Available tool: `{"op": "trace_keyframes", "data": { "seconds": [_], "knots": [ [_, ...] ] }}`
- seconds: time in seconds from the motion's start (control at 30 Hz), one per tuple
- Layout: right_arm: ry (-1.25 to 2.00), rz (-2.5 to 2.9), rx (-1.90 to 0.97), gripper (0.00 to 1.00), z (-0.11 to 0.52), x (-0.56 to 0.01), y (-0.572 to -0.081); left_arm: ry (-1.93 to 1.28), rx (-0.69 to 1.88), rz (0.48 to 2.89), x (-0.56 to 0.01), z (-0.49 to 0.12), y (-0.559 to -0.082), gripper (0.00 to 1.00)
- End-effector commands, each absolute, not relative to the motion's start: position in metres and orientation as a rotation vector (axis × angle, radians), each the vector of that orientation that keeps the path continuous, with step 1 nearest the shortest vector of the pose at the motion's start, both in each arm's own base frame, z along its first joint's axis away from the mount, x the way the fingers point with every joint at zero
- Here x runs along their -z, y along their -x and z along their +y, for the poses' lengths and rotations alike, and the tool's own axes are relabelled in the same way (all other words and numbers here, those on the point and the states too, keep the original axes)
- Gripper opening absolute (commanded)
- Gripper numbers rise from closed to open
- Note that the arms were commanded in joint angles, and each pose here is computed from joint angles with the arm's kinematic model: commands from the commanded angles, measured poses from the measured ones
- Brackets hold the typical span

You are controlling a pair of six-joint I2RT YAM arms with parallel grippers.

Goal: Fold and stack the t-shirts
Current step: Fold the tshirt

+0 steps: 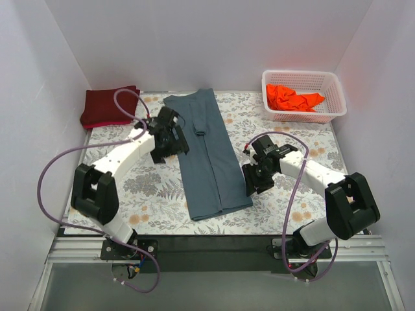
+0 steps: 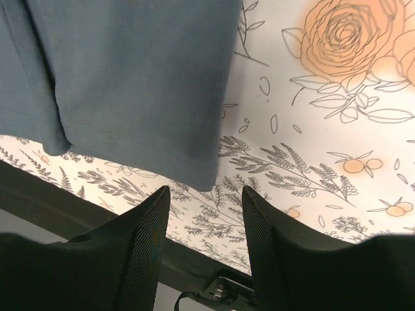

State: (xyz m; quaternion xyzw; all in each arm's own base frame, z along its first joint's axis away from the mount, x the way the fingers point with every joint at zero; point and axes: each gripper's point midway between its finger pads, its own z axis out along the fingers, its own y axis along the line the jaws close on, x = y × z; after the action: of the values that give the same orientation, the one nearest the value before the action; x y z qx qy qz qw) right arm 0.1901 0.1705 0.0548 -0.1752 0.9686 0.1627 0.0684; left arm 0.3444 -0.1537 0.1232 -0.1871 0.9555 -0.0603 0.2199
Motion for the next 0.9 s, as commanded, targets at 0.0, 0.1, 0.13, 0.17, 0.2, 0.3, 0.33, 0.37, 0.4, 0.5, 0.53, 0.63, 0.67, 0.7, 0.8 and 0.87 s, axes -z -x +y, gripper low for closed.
{"op": "trace_keyframes", "data": {
  "seconds": [0.0,0.1,0.13,0.17,0.2,0.3,0.33,0.37,0.4,0.5,0.53,0.63,0.67,0.7,0.8,0.87],
  "knots": [
    [0.471,2.888,-0.539,0.55,0.174,-0.061,-0.189,0.557,0.240,2.807,-0.107,-0.177,-0.262,0.86],
    [0.463,2.897,-0.583,0.52,0.178,-0.055,-0.184,0.573,0.245,2.895,-0.088,-0.185,-0.215,0.86],
    [0.463,2.903,-0.600,0.49,0.180,-0.052,-0.183,0.577,0.245,2.911,-0.084,-0.185,-0.207,0.86],
    [0.458,2.891,-0.632,0.45,0.184,-0.052,-0.184,0.589,0.268,2.940,-0.079,-0.188,-0.198,0.86],
    [0.453,2.902,-0.632,0.43,0.183,-0.045,-0.181,0.573,0.273,2.944,-0.079,-0.189,-0.194,0.86],
    [0.440,2.920,-0.598,0.41,0.178,-0.036,-0.178,0.584,0.269,2.971,-0.073,-0.192,-0.182,0.85],
    [0.441,2.932,-0.589,0.41,0.175,-0.032,-0.174,0.569,0.277,2.987,-0.071,-0.196,-0.175,0.85],
    [0.438,2.927,-0.586,0.41,0.174,-0.030,-0.174,0.562,0.298,3.003,-0.069,-0.201,-0.170,0.84],
    [0.441,2.927,-0.591,0.41,0.174,-0.028,-0.173,0.579,0.293,3.019,-0.065,-0.202,-0.164,0.84],
    [0.446,2.939,-0.597,0.40,0.172,-0.018,-0.166,0.568,0.278,3.047,-0.059,-0.208,-0.149,0.82],
    [0.442,2.944,-0.598,0.40,0.171,-0.015,-0.165,0.575,0.263,3.053,-0.056,-0.208,-0.146,0.82],
    [0.441,2.943,-0.608,0.39,0.171,-0.009,-0.162,0.604,0.254,3.059,-0.052,-0.209,-0.138,0.80],
    [0.440,2.942,-0.613,0.39,0.171,-0.008,-0.161,0.603,0.264,3.055,-0.052,-0.211,-0.139,0.80],
    [0.440,2.941,-0.615,0.39,0.171,-0.008,-0.161,0.601,0.257,3.058,-0.051,-0.211,-0.137,0.80],
    [0.447,2.928,-0.617,0.39,0.173,-0.010,-0.165,0.608,0.250,3.064,-0.048,-0.213,-0.134,0.80],
    [0.453,2.921,-0.605,0.40,0.173,-0.011,-0.168,0.612,0.264,3.068,-0.045,-0.217,-0.133,0.80]
  ]
}}
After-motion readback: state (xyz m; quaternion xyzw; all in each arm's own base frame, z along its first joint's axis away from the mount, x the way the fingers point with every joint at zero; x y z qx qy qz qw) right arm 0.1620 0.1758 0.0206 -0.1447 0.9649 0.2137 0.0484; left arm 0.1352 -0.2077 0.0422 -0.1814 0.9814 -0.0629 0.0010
